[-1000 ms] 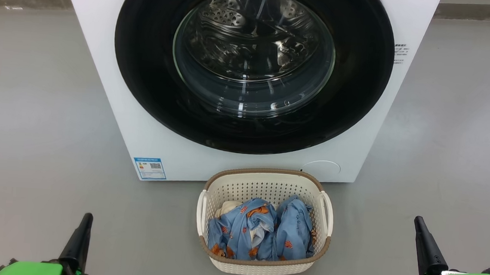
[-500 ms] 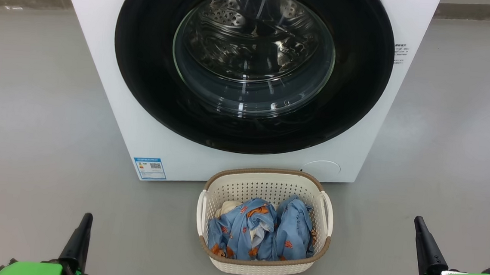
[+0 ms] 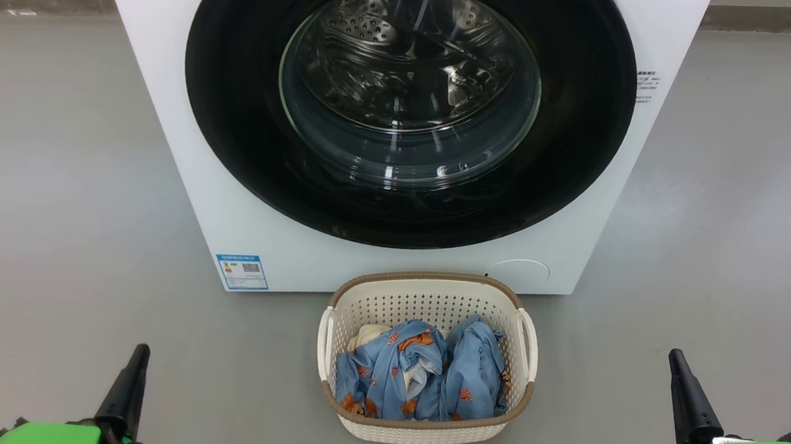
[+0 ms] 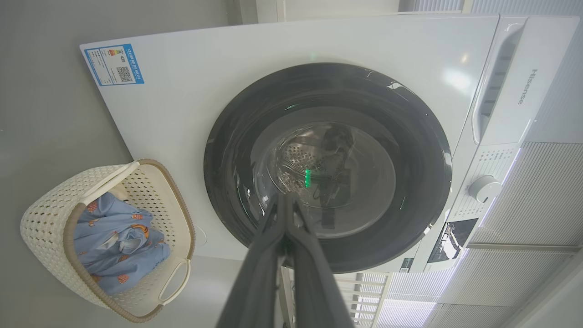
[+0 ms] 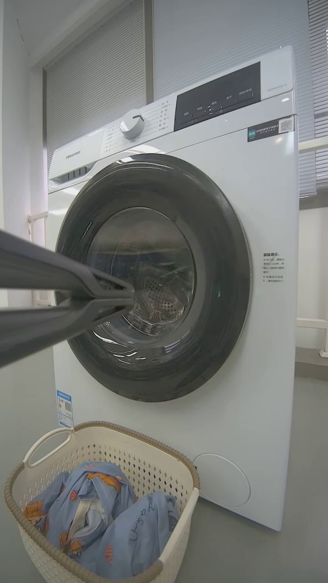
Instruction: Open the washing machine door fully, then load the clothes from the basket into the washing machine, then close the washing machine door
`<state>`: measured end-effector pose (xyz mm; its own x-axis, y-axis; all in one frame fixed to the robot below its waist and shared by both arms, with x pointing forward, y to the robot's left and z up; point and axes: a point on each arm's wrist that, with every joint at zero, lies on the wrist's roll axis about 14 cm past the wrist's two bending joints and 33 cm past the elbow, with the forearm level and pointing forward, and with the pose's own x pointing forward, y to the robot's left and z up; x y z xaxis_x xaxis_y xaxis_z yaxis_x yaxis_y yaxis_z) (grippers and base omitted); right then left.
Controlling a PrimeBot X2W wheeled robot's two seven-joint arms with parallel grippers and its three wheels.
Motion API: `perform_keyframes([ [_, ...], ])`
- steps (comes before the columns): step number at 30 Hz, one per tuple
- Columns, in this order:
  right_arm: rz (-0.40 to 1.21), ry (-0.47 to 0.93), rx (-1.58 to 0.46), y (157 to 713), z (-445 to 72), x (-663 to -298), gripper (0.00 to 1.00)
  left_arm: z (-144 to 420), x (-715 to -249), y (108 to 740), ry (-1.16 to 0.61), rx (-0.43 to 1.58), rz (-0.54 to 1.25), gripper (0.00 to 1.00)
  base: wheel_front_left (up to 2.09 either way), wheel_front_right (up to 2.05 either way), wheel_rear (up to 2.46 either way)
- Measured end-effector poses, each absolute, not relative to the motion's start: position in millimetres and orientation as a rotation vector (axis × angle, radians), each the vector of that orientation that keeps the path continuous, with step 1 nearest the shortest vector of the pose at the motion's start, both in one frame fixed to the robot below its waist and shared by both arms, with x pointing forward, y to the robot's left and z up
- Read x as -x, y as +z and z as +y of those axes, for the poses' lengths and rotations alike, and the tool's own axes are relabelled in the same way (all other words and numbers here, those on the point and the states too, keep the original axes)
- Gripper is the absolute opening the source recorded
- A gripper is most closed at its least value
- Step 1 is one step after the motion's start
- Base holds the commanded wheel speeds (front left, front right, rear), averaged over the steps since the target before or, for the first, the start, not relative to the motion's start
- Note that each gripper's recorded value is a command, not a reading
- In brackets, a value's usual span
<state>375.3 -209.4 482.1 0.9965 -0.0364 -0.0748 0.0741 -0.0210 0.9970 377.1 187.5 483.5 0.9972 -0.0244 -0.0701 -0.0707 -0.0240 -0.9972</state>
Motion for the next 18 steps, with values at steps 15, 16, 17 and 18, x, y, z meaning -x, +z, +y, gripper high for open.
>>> perform_keyframes([
  [15,0.03,-0.088,-1.589,482.0,-209.4,-375.3,0.0,187.5,-377.1,483.5,0.037,1.596,0.074,0.0,0.0,0.0,0.0],
  [16,0.03,-0.088,-1.589,482.1,-209.4,-375.3,0.0,187.5,-377.1,483.5,0.037,1.596,0.074,0.0,0.0,0.0,0.0],
  [17,0.029,-0.088,-1.589,482.1,-209.4,-375.3,0.0,187.5,-377.1,483.5,0.037,1.596,0.074,0.0,0.0,0.0,0.0],
  [18,0.029,-0.088,-1.589,482.1,-209.4,-375.3,0.0,187.5,-377.1,483.5,0.037,1.596,0.074,0.0,0.0,0.0,0.0],
])
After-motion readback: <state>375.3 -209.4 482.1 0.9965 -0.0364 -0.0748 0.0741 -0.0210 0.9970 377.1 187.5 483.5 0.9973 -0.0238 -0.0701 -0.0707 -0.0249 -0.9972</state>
